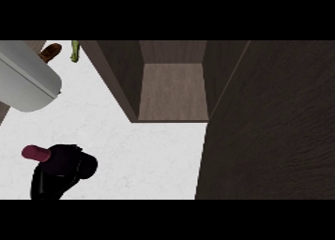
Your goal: Pick up the wine, place it into the cabinet and close the cabinet
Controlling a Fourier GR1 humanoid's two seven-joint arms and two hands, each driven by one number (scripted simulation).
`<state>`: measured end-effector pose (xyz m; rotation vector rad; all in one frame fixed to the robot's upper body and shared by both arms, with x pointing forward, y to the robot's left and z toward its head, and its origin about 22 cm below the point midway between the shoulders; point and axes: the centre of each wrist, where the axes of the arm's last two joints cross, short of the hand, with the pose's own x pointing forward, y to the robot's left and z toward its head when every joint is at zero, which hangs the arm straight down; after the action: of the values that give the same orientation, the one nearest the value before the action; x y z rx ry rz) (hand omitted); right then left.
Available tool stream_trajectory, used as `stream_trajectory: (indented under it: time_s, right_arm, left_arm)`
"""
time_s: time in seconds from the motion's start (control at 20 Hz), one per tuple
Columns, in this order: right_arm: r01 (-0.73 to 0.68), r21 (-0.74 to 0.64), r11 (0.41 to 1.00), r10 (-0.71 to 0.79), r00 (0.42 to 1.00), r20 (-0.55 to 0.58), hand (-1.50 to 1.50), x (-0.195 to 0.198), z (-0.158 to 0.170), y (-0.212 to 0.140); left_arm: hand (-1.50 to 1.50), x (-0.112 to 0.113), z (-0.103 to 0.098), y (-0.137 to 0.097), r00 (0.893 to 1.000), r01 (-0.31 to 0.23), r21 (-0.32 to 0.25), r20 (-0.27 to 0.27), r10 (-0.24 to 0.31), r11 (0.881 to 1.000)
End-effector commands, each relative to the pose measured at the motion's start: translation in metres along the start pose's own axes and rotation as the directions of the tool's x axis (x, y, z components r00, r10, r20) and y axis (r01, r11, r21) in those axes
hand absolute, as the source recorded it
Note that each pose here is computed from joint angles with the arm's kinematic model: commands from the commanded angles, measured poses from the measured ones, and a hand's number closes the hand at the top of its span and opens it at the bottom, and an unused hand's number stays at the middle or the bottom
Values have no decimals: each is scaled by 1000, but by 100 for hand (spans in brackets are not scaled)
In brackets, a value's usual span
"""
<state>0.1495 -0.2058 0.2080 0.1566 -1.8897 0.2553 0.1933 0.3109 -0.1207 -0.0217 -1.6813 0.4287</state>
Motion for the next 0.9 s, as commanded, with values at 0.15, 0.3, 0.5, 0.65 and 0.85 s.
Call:
stream_trajectory:
  time_s: [0.15,0.3,0.5,0.65,0.85]
  right_arm:
    - [26,-4,1000,-25,999,40,-150,19,21,-5]
    - [23,24,999,-24,999,49,-150,13,26,-5]
    - [8,19,1000,-10,998,69,-150,15,17,-6]
    - [28,6,1000,-28,999,38,-150,23,25,-8]
    - [14,14,1000,-14,999,48,-150,14,14,-9]
  left_arm:
    - [150,1,-8,-5,998,56,-144,-9,-58,988]
    - [150,13,-29,-14,997,66,-264,-23,-75,962]
    - [150,14,-37,-4,987,159,-296,45,-152,942]
    - [150,16,-47,-13,988,150,-296,89,-129,943]
    - [150,42,-46,-8,970,200,-288,195,-147,937]
